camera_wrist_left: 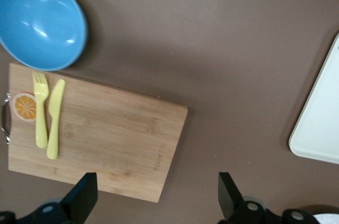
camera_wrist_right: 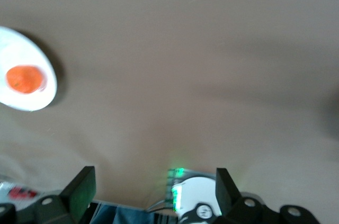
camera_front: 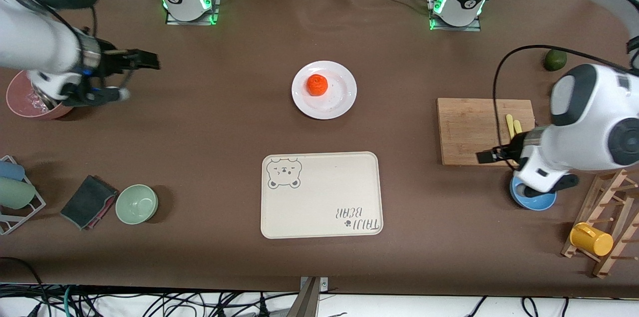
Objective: Place orange and plate with both arms
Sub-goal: 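Withdraw the left gripper while the right gripper reaches toward the plate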
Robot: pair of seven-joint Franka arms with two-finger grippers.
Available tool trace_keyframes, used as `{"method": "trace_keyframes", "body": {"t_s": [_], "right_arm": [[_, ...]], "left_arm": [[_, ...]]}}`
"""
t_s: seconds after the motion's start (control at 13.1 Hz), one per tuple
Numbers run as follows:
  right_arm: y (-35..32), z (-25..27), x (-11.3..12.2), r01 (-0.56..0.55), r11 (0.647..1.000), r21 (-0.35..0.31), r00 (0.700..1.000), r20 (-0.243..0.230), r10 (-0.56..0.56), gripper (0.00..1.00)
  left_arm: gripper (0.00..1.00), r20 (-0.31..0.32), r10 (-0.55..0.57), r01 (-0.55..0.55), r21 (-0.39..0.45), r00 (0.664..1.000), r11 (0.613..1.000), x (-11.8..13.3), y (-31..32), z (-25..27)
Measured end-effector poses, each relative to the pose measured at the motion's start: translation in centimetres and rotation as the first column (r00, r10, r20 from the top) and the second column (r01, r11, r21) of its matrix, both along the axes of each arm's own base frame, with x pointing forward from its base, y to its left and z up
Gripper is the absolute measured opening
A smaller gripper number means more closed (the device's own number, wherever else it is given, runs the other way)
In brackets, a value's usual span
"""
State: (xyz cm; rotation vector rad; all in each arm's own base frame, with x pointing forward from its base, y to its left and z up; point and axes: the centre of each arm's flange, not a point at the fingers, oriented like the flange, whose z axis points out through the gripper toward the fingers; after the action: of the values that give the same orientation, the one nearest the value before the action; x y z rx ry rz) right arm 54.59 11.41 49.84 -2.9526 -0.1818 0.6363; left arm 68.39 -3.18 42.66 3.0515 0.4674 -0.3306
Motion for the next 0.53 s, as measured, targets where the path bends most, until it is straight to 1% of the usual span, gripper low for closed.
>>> {"method": "trace_keyframes", "body": {"t_s": [0.15,0.23,0.38,0.46,0.53], "right_arm": [[3.0,-4.8,-0.2,-0.027,0.999,0.024,0.995,-0.095,0.03,1.0],[4.6,-7.3,-0.2,-0.027,0.998,0.054,0.99,-0.138,0.035,1.0],[7.5,-11.9,0.1,0.023,0.988,0.153,0.976,-0.217,0.011,1.0],[8.7,-14.0,0.4,0.063,0.978,0.201,0.97,-0.244,-0.012,1.0],[9.8,-15.9,0.6,0.094,0.966,0.239,0.967,-0.252,-0.032,1.0]], "left_arm": [[1.0,0.028,0.034,-0.034,-0.005,0.999,0.999,0.0,3.8,1.7],[1.0,0.035,0.035,-0.035,-0.006,0.999,0.999,-0.1,4.7,2.2],[1.0,0.039,0.016,-0.015,-0.01,0.999,1.0,-0.3,4.8,2.6],[1.0,0.041,0.008,-0.007,-0.011,0.999,1.0,-0.3,4.7,2.8],[1.0,0.044,0.006,-0.006,-0.012,0.999,1.0,-0.4,4.8,3.2]]}}
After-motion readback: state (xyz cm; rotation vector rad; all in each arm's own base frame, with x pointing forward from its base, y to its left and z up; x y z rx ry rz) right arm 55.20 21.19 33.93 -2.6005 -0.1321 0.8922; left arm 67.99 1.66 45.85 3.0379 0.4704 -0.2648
